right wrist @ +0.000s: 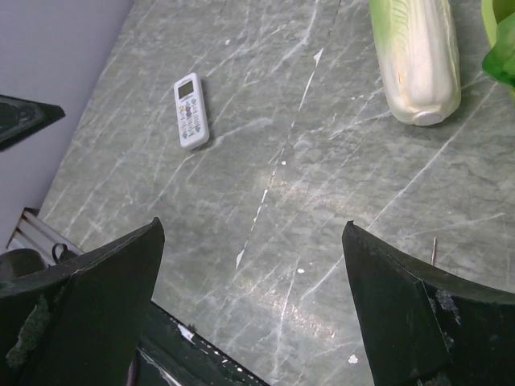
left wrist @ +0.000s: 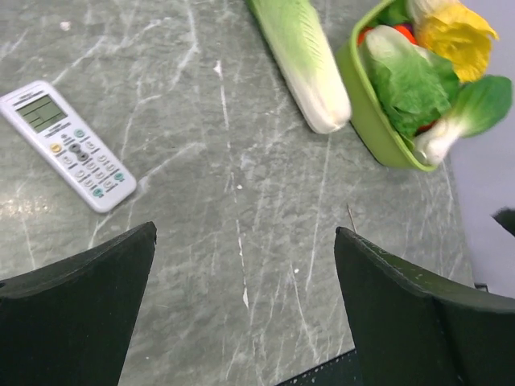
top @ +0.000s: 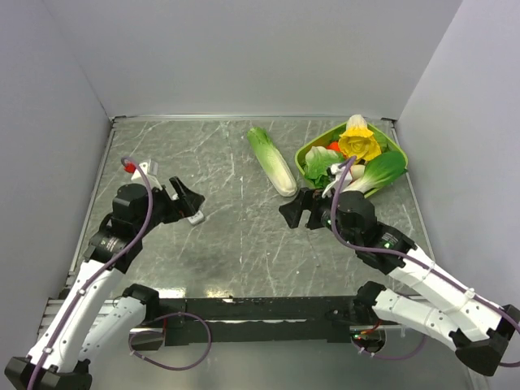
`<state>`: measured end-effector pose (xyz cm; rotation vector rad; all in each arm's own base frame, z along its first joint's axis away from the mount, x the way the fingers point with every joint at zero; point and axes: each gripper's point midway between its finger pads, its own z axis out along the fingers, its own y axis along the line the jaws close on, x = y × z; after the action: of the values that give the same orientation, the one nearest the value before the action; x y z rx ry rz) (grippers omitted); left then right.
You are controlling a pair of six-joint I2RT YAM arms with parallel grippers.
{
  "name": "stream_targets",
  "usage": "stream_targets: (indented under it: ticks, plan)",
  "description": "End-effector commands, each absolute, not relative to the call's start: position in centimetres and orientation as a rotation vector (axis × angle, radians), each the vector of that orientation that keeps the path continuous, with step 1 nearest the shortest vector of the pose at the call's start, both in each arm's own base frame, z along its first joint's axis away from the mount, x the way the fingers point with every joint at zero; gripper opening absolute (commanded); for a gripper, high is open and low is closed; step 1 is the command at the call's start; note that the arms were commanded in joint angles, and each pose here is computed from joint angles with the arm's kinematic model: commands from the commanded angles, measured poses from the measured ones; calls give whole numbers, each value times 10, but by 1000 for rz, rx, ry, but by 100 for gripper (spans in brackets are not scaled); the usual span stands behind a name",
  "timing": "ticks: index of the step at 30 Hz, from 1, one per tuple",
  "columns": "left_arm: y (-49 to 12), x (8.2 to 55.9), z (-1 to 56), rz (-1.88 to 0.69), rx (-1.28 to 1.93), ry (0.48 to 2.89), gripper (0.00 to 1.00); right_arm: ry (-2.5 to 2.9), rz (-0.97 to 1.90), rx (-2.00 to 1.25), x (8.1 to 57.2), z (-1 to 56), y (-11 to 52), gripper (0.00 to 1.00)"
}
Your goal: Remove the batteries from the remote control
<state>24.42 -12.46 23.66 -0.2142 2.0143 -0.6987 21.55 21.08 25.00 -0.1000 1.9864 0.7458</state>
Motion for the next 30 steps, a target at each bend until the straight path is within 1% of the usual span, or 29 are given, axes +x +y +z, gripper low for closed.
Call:
stream_targets:
  ticks: [1, 3, 5, 6, 8, 9, 12, 14, 15, 17, 18, 21, 26, 30]
  plan:
    - [-106, 263, 228, -588, -377, 2010, 97, 1922, 821, -101, 210, 269, 211, 100]
    - [-93, 269, 210, -485, -479, 2070, 97, 1905, 819, -100, 209, 271, 208, 100]
    - [-73, 279, 205, -357, -623, 2065, 97, 1878, 827, -116, 207, 275, 207, 100]
    - [-68, 280, 186, -277, -668, 2135, 97, 1878, 824, -122, 206, 273, 207, 100]
    - [-63, 287, 180, -218, -729, 2150, 97, 1872, 826, -120, 205, 273, 205, 100]
    - [-63, 291, 167, -183, -745, 2192, 97, 1870, 820, -123, 205, 272, 204, 100]
    - [-62, 303, 141, -156, -802, 2250, 98, 1879, 809, -127, 204, 267, 201, 100]
    - [-52, 313, 130, -151, -898, 2253, 99, 1873, 812, -136, 201, 267, 200, 100]
    - [-50, 317, 115, -128, -929, 2289, 99, 1871, 811, -144, 200, 266, 200, 100]
    - [-44, 325, 107, -90, -982, 2291, 96, 1871, 816, -159, 198, 265, 200, 100]
    - [-44, 327, 94, -54, -993, 2326, 95, 1866, 811, -161, 198, 266, 199, 100]
    - [-45, 338, 80, -17, -1006, 2355, 94, 1844, 840, -216, 192, 268, 202, 100]
    - [-54, 364, 82, -69, -984, 2332, 95, 1753, 884, -286, 185, 274, 205, 100]
    - [-54, 368, 68, -16, -992, 2374, 95, 1740, 863, -295, 185, 274, 202, 100]
